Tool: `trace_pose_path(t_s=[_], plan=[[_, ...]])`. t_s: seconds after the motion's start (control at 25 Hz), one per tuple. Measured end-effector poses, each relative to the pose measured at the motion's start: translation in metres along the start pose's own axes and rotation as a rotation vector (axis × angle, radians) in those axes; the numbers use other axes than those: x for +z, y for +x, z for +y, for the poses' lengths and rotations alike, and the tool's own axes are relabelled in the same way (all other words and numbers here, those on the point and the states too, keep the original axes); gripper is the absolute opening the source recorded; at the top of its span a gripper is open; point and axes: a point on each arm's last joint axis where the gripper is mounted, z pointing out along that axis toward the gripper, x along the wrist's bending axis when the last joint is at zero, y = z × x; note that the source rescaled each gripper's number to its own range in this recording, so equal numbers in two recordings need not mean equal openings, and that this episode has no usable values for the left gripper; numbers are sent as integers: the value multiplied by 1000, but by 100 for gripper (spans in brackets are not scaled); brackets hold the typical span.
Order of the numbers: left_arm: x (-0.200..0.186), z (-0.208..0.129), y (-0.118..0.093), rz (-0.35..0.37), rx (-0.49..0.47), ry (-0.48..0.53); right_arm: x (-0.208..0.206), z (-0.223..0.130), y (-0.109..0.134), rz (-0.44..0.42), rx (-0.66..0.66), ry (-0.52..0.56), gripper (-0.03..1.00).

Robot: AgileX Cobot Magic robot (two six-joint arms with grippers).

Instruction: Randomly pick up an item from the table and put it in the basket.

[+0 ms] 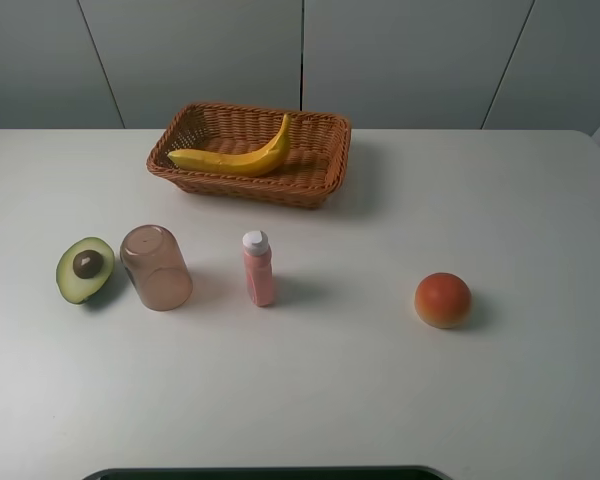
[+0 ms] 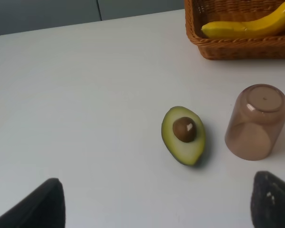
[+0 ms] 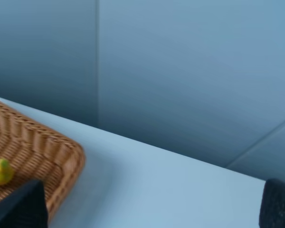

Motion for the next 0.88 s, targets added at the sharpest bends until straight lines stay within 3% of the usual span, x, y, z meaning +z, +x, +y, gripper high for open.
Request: trace_pose_path(t_s=[0.16, 0.36, 0.48, 0.68, 0.88], plan=[[0, 0, 0, 0, -7, 0, -48, -25, -34, -67, 21, -19, 93], [0, 0, 0, 0, 0, 0, -108, -85, -60, -125, 75, -10, 93], [0, 0, 0, 0, 0, 0, -137, -129, -57, -160, 109, 2, 93], [0, 0, 0, 0, 0, 0, -178, -197, -26, -155, 115, -74, 93], [0, 0, 0, 0, 0, 0, -188, -257, -1, -137, 123, -124, 93]])
